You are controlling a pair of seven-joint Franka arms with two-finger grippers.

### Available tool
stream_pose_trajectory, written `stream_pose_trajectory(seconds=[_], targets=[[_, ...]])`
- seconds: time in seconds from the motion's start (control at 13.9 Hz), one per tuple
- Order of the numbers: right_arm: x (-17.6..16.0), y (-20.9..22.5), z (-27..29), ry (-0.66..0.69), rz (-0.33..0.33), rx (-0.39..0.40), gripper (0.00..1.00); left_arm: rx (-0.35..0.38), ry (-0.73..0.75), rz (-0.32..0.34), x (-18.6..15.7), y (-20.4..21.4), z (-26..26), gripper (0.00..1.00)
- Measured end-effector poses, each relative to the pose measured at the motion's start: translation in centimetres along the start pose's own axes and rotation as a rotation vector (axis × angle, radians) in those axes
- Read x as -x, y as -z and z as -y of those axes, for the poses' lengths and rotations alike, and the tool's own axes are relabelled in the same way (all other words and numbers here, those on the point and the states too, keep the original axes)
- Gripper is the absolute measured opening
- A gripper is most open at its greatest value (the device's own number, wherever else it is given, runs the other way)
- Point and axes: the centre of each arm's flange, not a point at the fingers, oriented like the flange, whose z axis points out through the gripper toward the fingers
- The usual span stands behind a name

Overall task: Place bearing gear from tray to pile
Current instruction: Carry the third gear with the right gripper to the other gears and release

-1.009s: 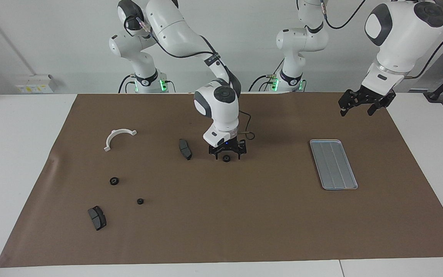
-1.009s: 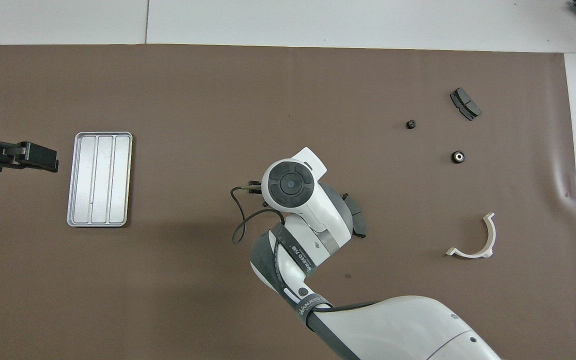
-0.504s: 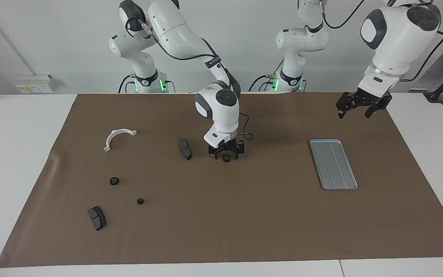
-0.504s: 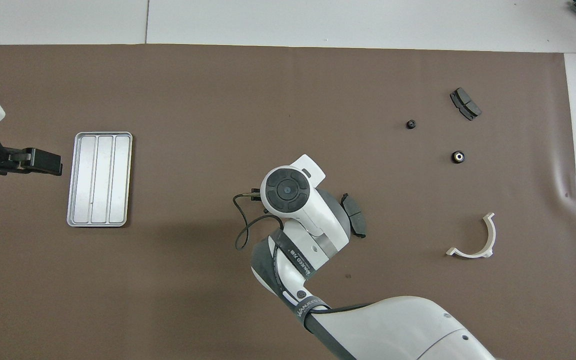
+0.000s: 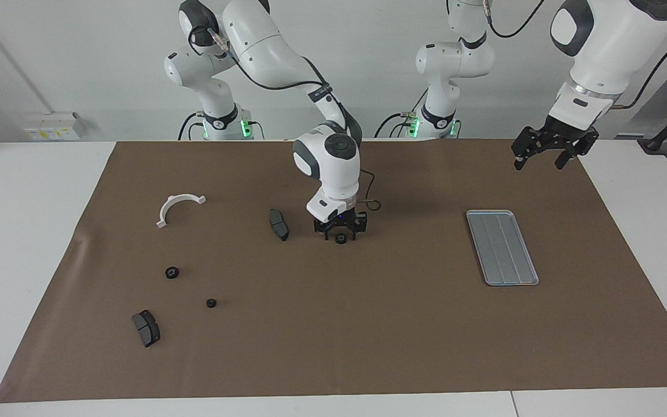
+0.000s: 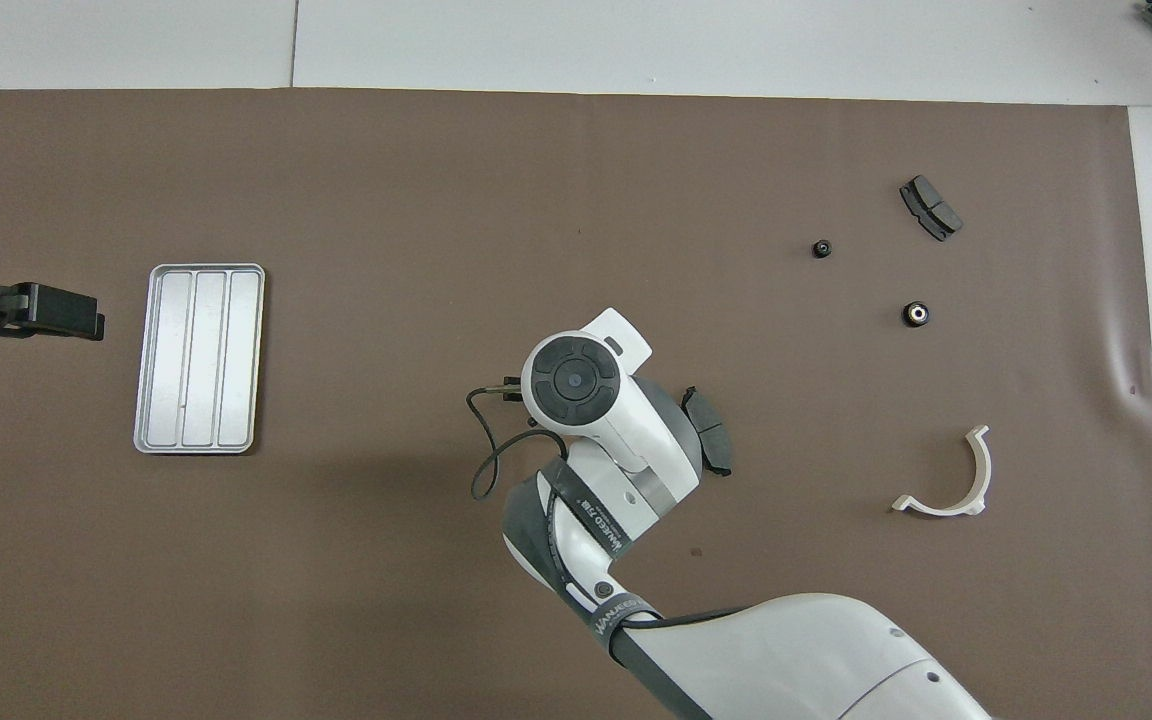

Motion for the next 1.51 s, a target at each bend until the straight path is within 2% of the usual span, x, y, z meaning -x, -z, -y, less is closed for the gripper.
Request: stream_pose_trajectory(seconds=[0.14,0.22,0.65,0.86,1.01,1.15,1.3,1.51], targets=[[0.0,0.4,0.1,0.002,-0.004,-0.005,0.44,0.000,0.006,-0.008,0.0,0.4,0.3,1.00],[0.0,0.8,0.2,0.003,-0.008,-0.008,0.36,0.000,0.006,-0.013,0.0,0.6,0.3,1.00],[-0.1,0.9,0.1,-0.001,-0.008,-0.008,0.35,0.000,-0.001,-0.014,0.1,0.9,-0.1,1.00],[-2.3,5.7,-2.6,-0.053,-0.017,-0.003,0.35,0.000,-0.002,-0.011,0.1,0.8,-0.2,1.00],[-4.8,10.7,-7.8,-0.111,-0.017,0.005,0.35,0.000,-0.003,-0.010,0.1,0.8,-0.2,1.00],[-6.7,13.7,-14.5,-0.109,-0.008,0.018,0.35,0.000,-0.003,-0.009,0.1,0.8,-0.2,1.00],[-7.6,14.0,-20.8,-0.083,0.019,0.037,0.35,0.000,-0.003,-0.009,0.1,0.8,-0.2,1.00],[-7.6,11.5,-27.8,-0.037,0.070,0.055,0.35,0.000,-0.003,-0.009,0.1,0.8,-0.2,1.00]])
